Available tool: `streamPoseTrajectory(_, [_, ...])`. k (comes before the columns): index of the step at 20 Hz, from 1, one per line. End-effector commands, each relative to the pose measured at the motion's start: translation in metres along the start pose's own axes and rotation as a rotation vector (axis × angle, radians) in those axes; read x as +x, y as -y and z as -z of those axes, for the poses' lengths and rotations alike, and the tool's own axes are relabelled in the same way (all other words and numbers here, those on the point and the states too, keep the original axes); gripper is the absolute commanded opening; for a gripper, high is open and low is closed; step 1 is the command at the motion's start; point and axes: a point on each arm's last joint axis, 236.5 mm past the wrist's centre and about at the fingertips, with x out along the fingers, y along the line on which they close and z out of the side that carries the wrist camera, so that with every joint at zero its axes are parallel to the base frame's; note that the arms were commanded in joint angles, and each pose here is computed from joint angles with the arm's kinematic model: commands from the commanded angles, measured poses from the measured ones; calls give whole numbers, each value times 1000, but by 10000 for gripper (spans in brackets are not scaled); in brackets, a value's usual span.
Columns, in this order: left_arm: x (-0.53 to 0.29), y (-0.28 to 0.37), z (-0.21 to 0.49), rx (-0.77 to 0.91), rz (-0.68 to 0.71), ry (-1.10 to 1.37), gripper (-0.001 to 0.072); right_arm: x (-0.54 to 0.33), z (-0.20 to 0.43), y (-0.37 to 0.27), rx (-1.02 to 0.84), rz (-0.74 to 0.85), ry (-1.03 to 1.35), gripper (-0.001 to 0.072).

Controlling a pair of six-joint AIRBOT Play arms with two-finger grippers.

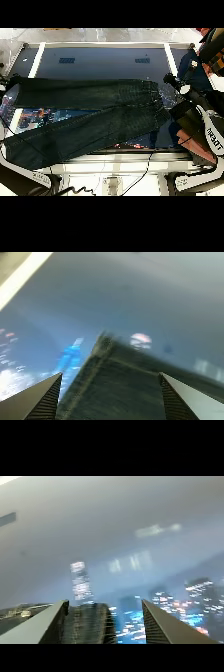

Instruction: Fold the clothes and pants, and hang the long-sleeved shirts on hangers.

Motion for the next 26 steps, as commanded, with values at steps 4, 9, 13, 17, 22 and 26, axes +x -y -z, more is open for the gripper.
streamPoseTrajectory(4, [-70,25,-43,25,117,-58,683,-44,17,10,-24,-33,-235,474])
streamPoseTrajectory(9, [-157,4,-76,62,128,-90,31,-152,75,66,-47,15,-691,87])
streamPoseTrajectory(13, [-204,-12,-56,44,154,-216,30,-213,140,68,42,-60,-866,87])
streamPoseTrajectory(17, [-237,-29,26,-89,156,-558,30,-208,189,71,211,-3,-781,481])
streamPoseTrajectory(22, [-264,-64,100,-219,38,-807,382,-189,226,65,509,32,-710,503])
streamPoseTrajectory(26, [-273,-79,165,-313,7,-929,647,-159,218,59,618,28,-604,535])
